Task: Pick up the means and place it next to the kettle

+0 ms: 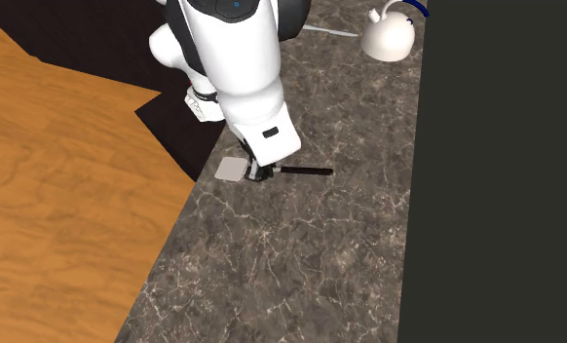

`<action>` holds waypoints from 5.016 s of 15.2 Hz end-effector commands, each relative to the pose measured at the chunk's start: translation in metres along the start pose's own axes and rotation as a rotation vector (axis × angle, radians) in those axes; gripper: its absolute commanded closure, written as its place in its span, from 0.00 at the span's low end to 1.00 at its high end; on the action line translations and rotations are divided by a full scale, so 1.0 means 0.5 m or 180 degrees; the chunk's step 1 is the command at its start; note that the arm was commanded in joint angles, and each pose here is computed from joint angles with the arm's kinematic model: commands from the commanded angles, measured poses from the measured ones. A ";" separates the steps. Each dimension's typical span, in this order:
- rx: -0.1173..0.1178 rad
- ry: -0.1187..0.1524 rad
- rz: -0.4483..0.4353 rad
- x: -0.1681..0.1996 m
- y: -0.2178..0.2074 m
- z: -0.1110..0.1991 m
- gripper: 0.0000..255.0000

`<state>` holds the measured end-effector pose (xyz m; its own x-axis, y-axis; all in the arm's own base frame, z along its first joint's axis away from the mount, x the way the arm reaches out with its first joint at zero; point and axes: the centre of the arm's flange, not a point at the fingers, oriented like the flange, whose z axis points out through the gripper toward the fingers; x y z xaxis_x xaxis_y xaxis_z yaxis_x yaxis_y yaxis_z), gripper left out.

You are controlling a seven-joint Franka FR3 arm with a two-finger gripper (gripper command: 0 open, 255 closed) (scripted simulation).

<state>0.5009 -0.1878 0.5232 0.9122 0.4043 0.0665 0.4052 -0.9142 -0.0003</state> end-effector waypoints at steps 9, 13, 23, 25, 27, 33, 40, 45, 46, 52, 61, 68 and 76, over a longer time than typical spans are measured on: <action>0.0001 -0.0001 0.0000 0.007 -0.001 -0.106 1.00; 0.0001 -0.0001 0.0000 0.008 -0.027 -0.133 1.00; 0.0001 -0.0001 0.0000 -0.010 -0.291 -0.134 1.00; 0.0001 -0.0001 0.0000 -0.013 -0.343 -0.135 1.00; 0.0001 -0.0001 0.0000 -0.017 -0.396 -0.135 1.00; 0.0001 -0.0001 0.0000 -0.027 -0.554 -0.136 1.00; 0.0001 -0.0001 0.0000 -0.039 -0.739 -0.137 1.00; 0.0001 -0.0001 0.0000 -0.048 -0.870 -0.137 1.00; 0.0001 -0.0001 0.0000 -0.049 -0.897 -0.137 1.00; 0.0001 -0.0001 0.0000 -0.060 -1.055 -0.138 1.00; 0.0001 -0.0001 0.0000 -0.074 -1.279 -0.139 1.00; 0.0001 -0.0001 0.0000 -0.079 -1.279 -0.065 1.00; 0.0001 -0.0001 0.0000 -0.085 -1.279 0.019 1.00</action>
<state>0.2042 0.3795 0.5168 0.9122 0.4045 0.0658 0.4054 -0.9141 -0.0005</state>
